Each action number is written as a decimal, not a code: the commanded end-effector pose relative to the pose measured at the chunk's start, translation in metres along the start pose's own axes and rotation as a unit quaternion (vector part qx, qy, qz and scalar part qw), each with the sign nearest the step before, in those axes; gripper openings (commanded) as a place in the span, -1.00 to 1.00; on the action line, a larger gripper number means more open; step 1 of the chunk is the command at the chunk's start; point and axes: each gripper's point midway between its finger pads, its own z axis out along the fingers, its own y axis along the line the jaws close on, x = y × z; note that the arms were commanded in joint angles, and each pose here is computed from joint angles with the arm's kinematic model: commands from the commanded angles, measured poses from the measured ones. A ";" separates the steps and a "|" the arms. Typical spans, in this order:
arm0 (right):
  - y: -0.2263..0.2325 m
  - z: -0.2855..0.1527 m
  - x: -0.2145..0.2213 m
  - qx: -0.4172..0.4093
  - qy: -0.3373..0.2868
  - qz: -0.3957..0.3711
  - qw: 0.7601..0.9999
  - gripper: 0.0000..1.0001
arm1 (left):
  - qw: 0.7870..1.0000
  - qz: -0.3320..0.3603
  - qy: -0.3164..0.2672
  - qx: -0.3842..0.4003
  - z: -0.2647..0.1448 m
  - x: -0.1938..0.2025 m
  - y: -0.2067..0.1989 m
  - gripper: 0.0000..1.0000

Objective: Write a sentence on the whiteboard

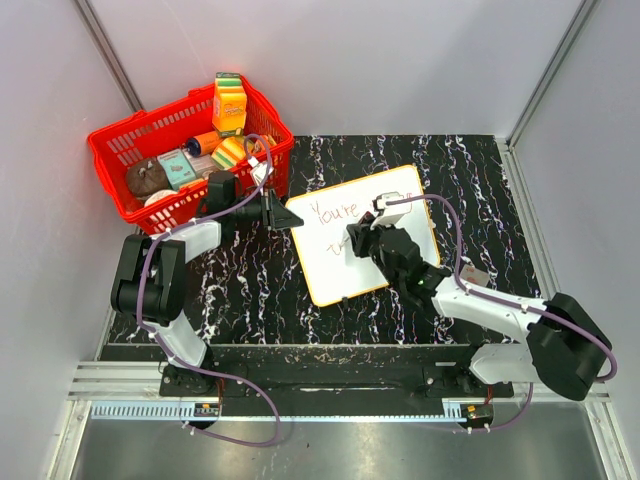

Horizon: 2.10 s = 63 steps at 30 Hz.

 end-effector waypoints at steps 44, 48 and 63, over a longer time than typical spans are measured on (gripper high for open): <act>-0.014 -0.006 -0.042 0.029 -0.051 0.013 0.998 -1.00 | 0.997 0.052 0.046 -0.019 0.017 0.042 0.017 -1.00; -0.017 0.000 -0.040 0.038 -0.050 0.017 0.998 -1.00 | 0.997 0.054 0.046 -0.016 0.017 0.041 0.016 -1.00; -0.024 0.002 -0.035 0.042 -0.054 0.029 0.997 -1.00 | 0.997 0.053 0.046 -0.017 0.017 0.041 0.016 -1.00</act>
